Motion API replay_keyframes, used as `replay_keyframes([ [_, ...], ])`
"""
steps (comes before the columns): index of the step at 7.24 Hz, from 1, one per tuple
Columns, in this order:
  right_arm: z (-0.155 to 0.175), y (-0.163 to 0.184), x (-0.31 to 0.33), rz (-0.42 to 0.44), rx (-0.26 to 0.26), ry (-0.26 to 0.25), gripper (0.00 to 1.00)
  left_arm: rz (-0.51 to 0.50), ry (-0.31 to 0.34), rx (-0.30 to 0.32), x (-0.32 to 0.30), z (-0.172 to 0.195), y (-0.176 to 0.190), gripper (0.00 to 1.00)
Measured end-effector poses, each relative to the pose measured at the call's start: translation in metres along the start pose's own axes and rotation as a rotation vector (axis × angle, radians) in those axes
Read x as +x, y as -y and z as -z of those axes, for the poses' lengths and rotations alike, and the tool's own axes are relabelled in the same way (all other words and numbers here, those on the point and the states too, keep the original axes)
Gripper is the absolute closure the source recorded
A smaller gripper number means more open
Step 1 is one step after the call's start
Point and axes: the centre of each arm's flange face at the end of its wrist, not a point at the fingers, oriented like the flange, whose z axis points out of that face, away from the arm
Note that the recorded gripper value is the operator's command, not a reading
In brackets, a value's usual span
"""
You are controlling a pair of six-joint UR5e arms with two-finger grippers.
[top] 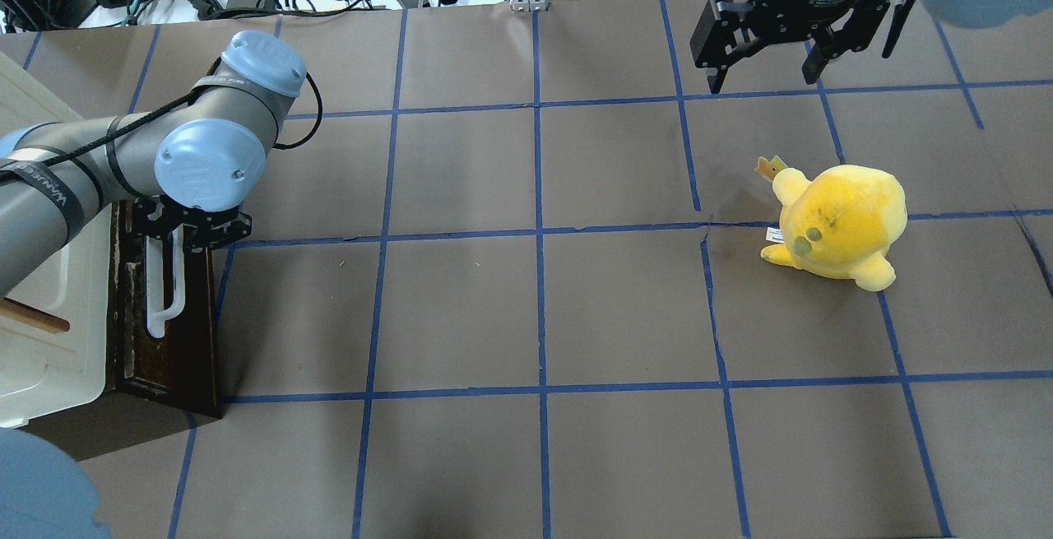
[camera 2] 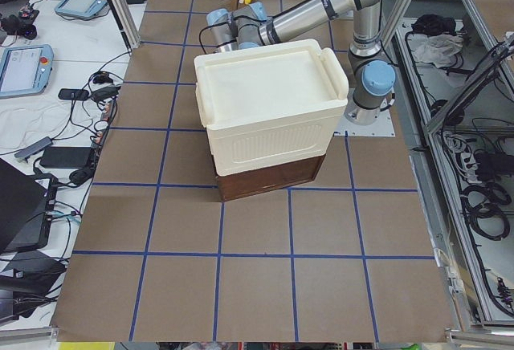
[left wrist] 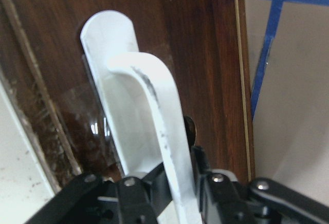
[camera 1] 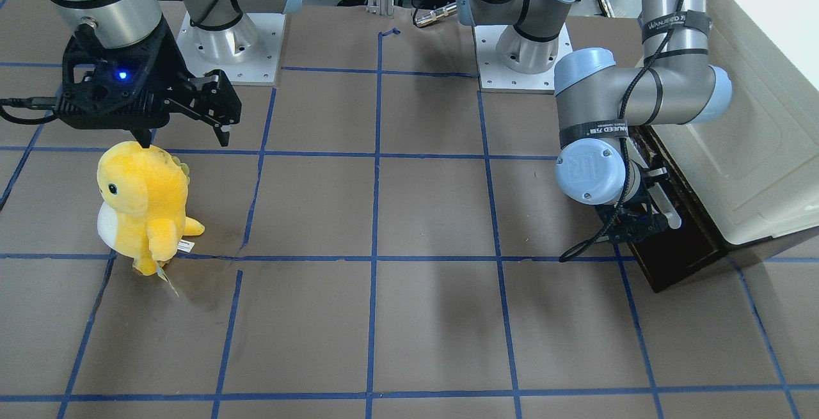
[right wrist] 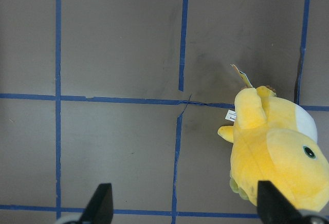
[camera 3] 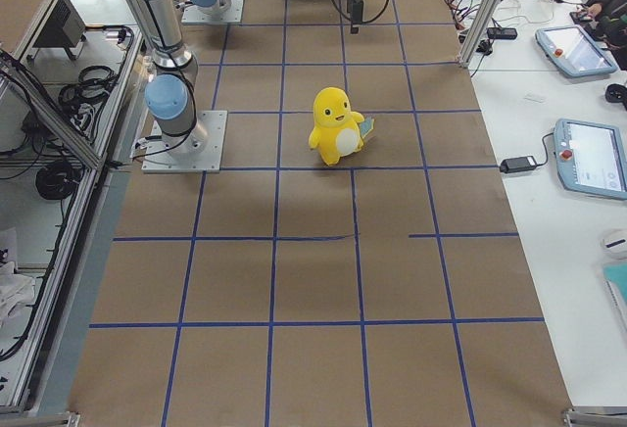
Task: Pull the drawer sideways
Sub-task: 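Pull the handle with the left gripper, sliding the drawer out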
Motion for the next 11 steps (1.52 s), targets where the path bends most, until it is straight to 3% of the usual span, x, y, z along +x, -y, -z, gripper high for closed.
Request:
replay_keyframes([
  [11,0.000,0.000,0.000,0.000,0.000,0.000,0.00,0.037,0.024,0.026,0.017,0.024,-0.004,1.00],
])
